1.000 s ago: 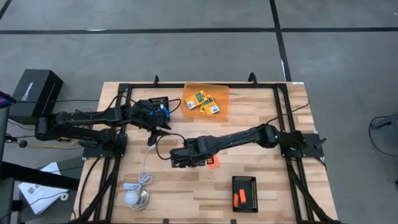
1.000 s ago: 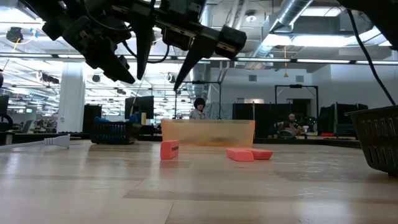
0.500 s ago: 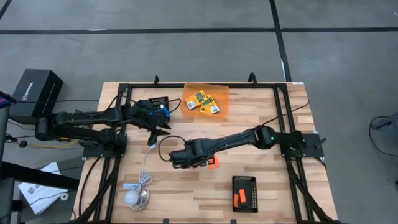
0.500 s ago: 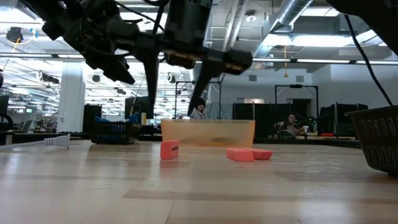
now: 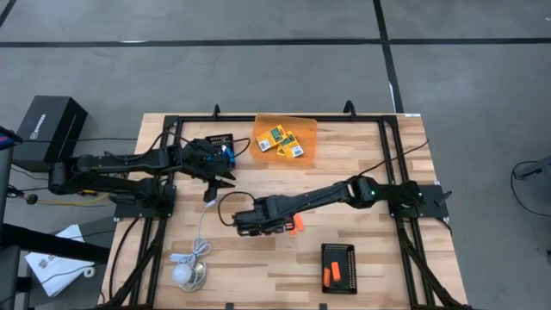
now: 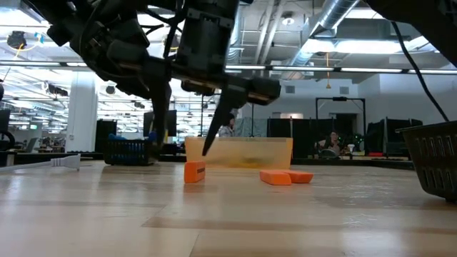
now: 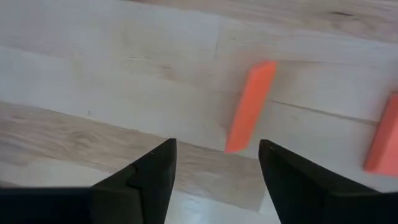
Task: Pick & Place School Supplies
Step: Put the eraser into the bottom black bin
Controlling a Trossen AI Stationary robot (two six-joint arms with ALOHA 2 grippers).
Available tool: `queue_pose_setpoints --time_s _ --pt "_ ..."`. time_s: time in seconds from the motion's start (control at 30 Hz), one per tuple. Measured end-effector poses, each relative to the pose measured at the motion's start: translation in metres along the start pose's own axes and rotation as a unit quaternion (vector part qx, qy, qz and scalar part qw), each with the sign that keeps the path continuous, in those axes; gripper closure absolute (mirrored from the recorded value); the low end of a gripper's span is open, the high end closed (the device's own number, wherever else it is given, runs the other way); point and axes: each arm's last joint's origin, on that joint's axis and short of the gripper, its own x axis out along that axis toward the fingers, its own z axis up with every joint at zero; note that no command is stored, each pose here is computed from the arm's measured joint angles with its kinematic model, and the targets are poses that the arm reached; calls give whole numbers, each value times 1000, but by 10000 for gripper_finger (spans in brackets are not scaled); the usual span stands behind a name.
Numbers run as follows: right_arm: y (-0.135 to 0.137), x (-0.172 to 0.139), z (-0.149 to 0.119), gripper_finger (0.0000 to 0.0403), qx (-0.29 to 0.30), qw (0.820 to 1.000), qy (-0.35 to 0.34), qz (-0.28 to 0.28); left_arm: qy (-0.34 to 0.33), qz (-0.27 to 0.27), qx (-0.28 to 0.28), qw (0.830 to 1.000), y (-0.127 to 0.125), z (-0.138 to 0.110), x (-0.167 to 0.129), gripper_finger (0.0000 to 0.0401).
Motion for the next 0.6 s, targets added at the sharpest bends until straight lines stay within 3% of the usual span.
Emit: queue_pose_setpoints --time_s 0.6 --pt "-5 7 13 184 -13 1000 -5 -22 3 4 3 1000 0 -1 0 281"
